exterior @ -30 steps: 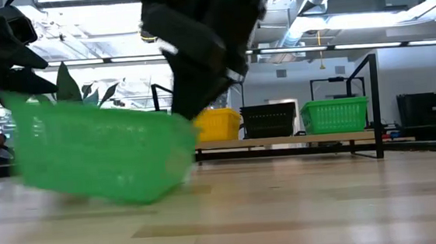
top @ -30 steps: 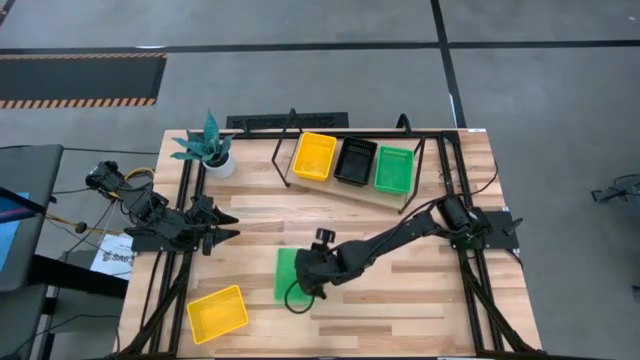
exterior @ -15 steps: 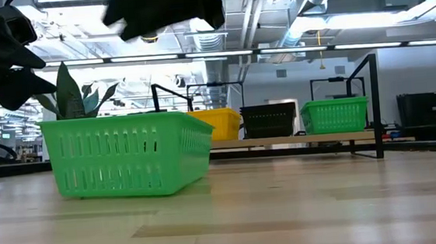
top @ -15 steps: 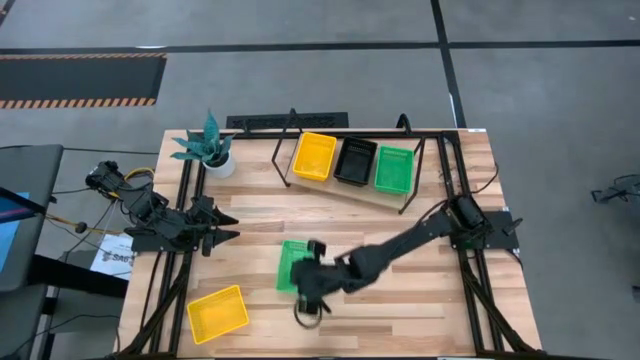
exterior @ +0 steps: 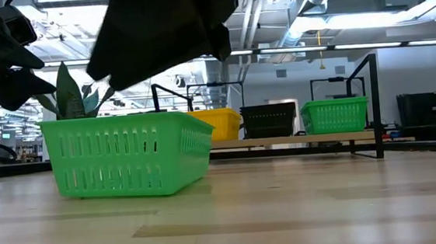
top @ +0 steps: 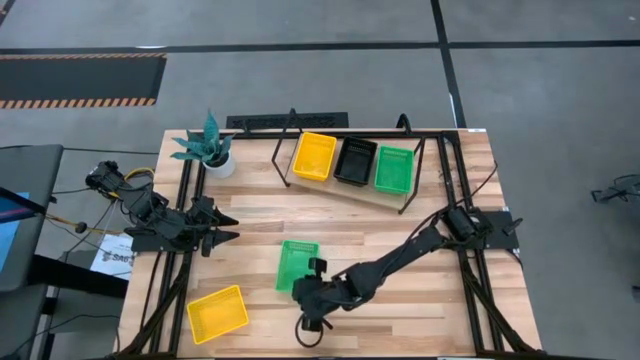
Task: Stack baskets on shelf by color
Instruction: Stack the green bin on top of the green bin on the shelf
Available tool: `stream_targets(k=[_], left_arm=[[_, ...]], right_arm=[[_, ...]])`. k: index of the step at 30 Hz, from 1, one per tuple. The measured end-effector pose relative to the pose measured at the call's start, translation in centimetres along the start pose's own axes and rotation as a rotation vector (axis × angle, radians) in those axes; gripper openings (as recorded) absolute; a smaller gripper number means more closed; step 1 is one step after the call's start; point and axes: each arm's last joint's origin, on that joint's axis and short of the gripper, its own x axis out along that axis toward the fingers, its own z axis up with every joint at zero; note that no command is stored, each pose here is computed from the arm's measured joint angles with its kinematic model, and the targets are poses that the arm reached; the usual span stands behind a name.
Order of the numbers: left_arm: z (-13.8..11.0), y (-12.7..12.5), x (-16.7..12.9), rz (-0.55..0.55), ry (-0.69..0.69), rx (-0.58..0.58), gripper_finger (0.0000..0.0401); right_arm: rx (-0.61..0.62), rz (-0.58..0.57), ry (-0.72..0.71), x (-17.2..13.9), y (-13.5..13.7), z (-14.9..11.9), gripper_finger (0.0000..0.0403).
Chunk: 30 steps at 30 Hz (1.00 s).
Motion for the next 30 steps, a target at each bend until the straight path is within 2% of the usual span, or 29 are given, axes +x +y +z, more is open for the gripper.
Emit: stream_targets(k=[17,26,30], left_arm=[[0.0,0.0,0.0,0.000,0.000,0.002,0.0221],[-0.1,0.1,0.0,0.006,0.007,0.008,0.0221],[-0.2,0.2,0.0,0.016,0.016,0.013,0.0221]], right_arm=[[-0.002,-0.019,0.017,0.2,-0.6,0.0,0.0132],[-0.004,-0.026,0.068,2.9,-0.9,-1.8,0.0133],[0.004,-0.020,0.053,2.7,-0.8,-1.5,0.0127]])
